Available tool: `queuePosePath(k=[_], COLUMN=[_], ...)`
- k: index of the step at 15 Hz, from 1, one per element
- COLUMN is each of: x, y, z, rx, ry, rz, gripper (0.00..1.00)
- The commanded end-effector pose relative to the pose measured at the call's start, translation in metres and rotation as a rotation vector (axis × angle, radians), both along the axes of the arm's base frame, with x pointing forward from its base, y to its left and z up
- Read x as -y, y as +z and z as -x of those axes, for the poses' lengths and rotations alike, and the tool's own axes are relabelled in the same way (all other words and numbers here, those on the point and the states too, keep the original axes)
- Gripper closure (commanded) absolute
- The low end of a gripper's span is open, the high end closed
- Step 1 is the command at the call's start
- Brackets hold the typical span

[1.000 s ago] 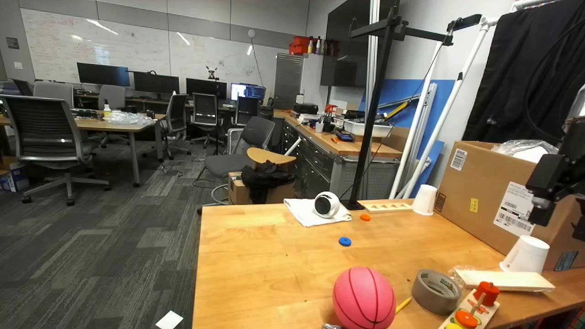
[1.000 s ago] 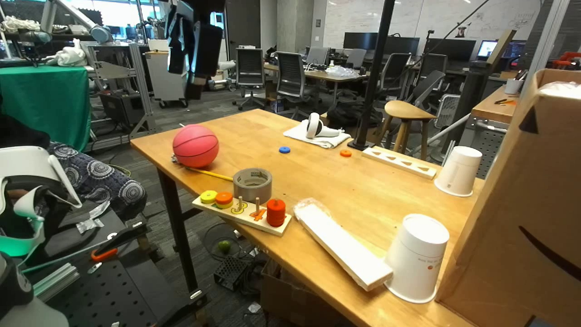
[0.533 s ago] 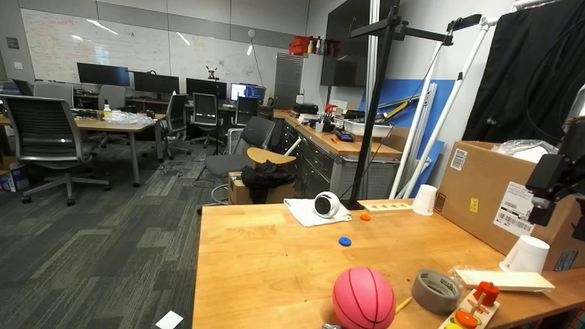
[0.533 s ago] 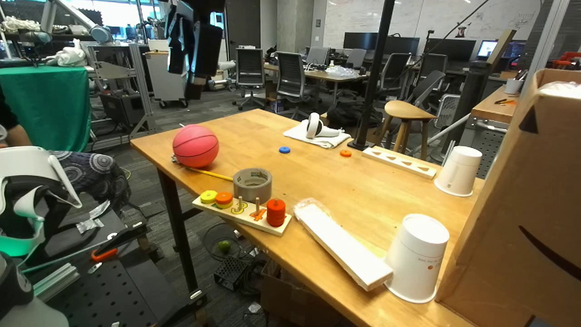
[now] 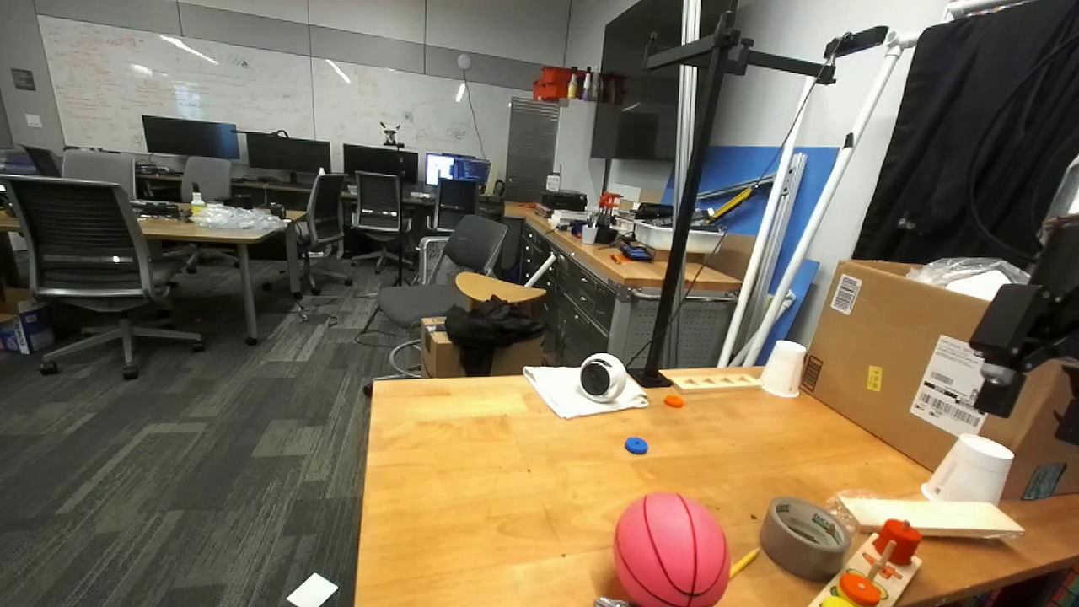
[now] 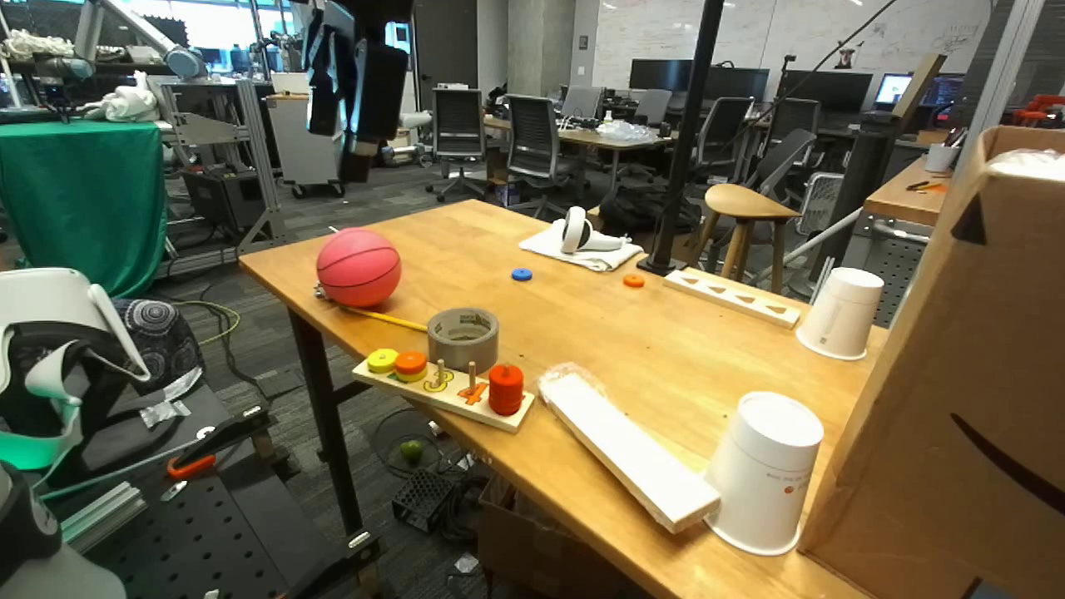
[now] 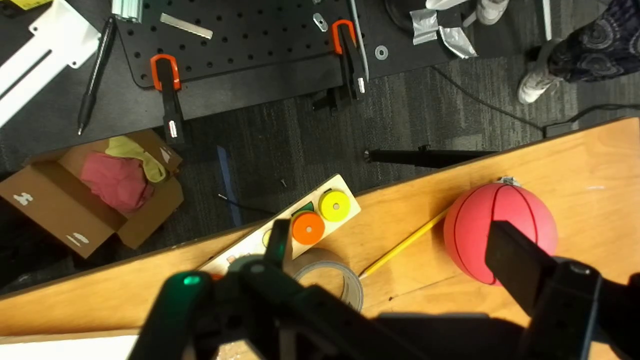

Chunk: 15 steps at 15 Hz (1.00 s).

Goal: Stick the discs on the table to the rod on the far right of the wooden rack

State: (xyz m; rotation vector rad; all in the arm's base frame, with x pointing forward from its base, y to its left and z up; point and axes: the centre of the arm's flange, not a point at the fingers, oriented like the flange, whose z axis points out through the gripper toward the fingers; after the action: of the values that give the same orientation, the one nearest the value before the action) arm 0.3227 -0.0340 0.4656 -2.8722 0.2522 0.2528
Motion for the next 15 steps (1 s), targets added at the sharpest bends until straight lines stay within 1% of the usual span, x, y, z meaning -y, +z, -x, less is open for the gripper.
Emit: queuePosePath(k=[1,3,5,7,10,12,15], x=[0.0,-0.009,-0.026,-0.048,-0.098,-0.13,-0.173], y=[0.0,0.0,0.002,0.005,0.006,0.004,-0.006], z=[0.0,0.0,-0.005,-0.016,-0.039,-0.053,-0.08], rx=[0.0,0.029,0.076,0.15,0.265,0.323,0.378], ry=[0.0,0.041,0.101,0.164,0.276,0.344,0.453], rz=[0.0,0.008,0.028,0.063,0.121,0.15,0.16], gripper=[0.0,0.0,0.0,0.0,0.0,0.0,0.0])
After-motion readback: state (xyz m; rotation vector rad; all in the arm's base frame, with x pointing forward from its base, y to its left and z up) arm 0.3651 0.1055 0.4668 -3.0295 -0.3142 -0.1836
